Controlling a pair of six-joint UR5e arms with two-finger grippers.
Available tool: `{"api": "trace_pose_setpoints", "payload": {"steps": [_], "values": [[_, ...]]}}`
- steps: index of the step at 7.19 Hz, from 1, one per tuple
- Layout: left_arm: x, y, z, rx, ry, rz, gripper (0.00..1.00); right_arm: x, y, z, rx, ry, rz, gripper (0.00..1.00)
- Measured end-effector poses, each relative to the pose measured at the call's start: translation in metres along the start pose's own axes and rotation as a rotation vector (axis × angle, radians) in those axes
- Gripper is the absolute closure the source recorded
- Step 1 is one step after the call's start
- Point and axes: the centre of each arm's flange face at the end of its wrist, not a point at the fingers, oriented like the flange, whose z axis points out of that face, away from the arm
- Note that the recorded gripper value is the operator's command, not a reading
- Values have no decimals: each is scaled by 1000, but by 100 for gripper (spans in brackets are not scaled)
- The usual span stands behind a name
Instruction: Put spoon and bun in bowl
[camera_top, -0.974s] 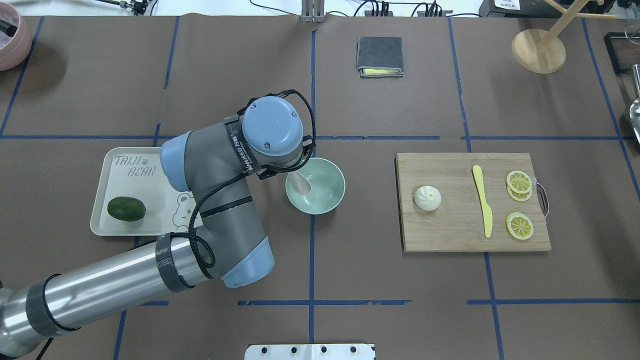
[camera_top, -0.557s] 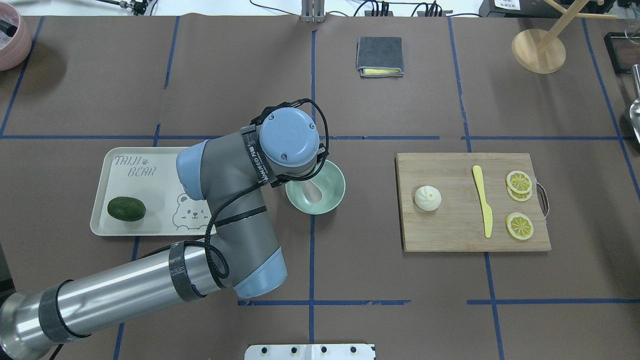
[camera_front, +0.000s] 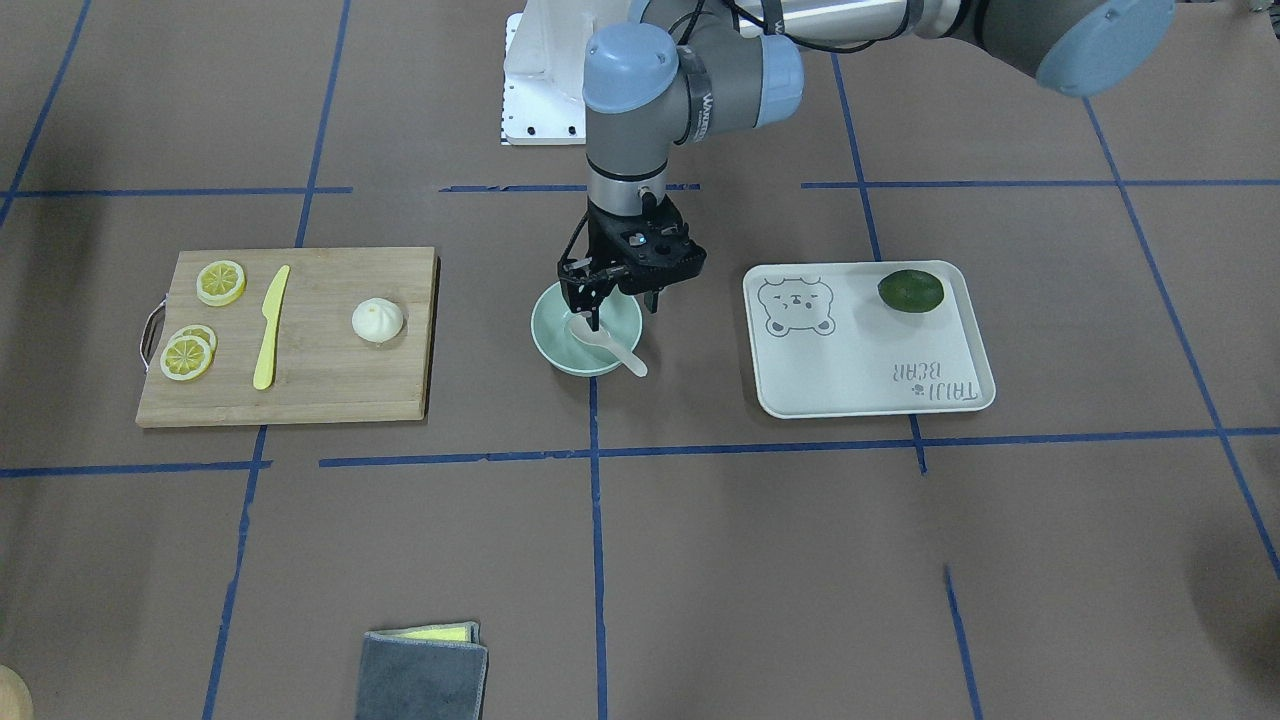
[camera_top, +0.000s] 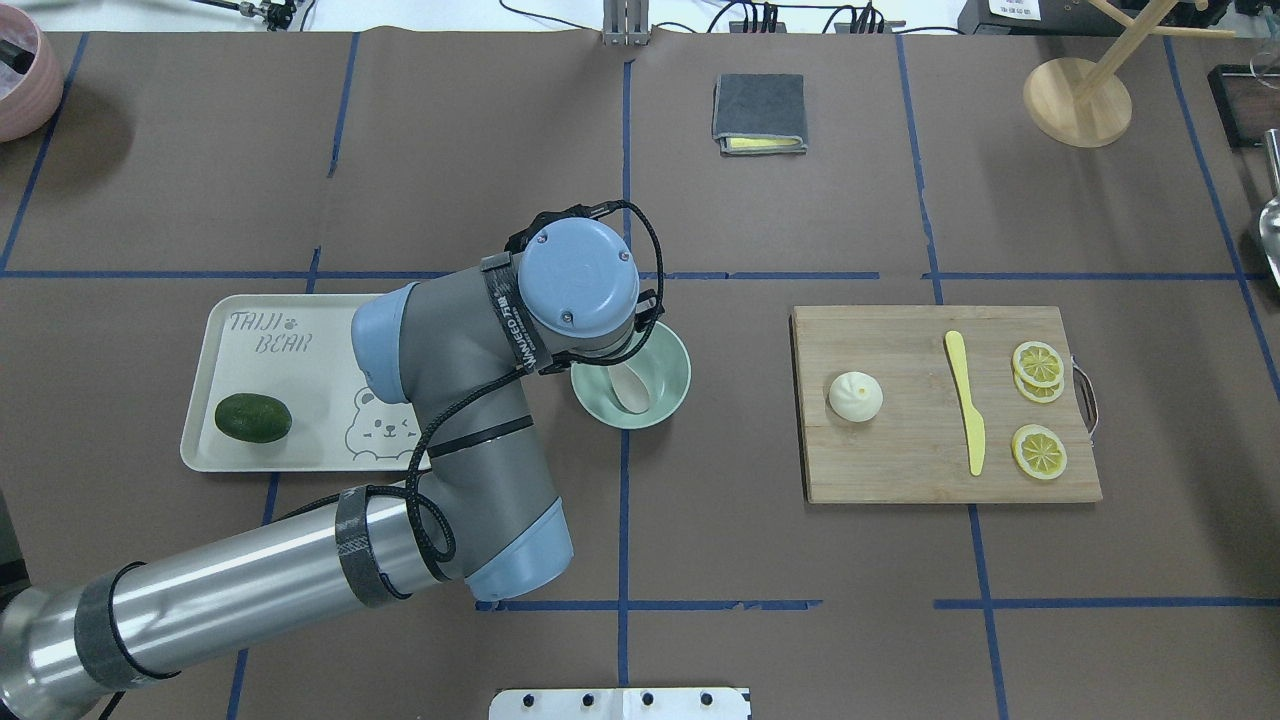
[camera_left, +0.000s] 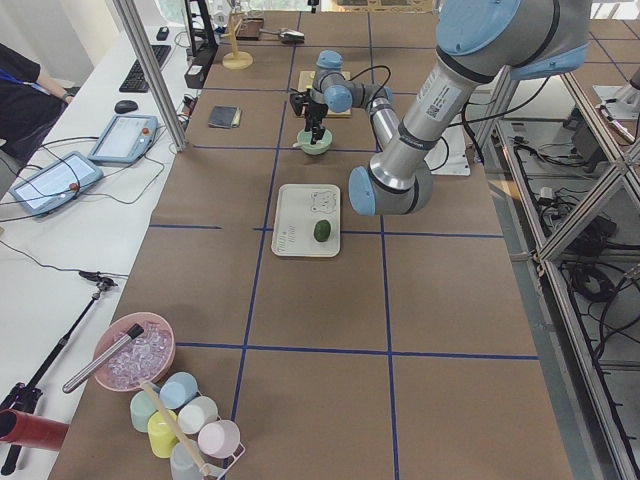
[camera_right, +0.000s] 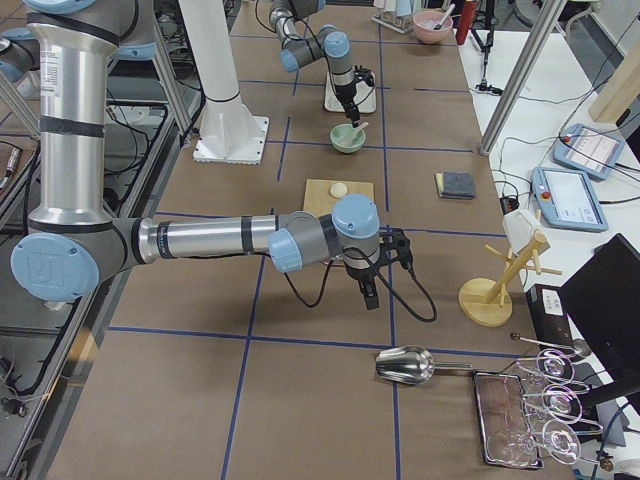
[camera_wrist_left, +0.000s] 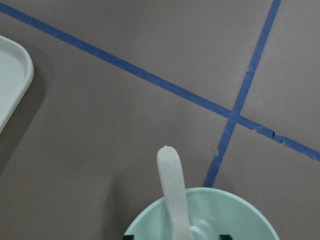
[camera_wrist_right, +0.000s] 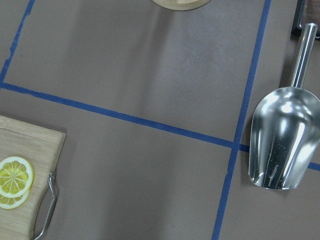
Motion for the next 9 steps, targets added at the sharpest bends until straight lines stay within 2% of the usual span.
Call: {"api": "trace_pose_setpoints", "payload": {"steps": [1, 2, 3, 4, 6, 7, 8, 9], "values": [[-35, -4, -18, 7, 20, 150, 0, -6, -4, -6, 14, -3, -14, 0], [-69, -24, -36, 33, 24, 320, 0, -17, -9, -14, 32, -10, -35, 0], [-105, -62, -53, 50, 11, 480, 0, -30, -14, -21, 46, -23, -58, 0], [-153, -115, -70, 28, -7, 602, 0, -50, -20, -27, 58, -41, -73, 0], [-291, -229, -103, -37, -53, 777, 0, -115, -32, -34, 67, -89, -66, 0], [-366, -274, -107, -73, -93, 811, 0, -156, -42, -29, 56, -122, -37, 0], [-438, -306, -100, -120, -137, 786, 0, -202, -55, -20, 38, -156, 2, 0], [-500, -327, -96, -163, -163, 717, 0, -252, -62, -6, 20, -171, 44, 0]]}}
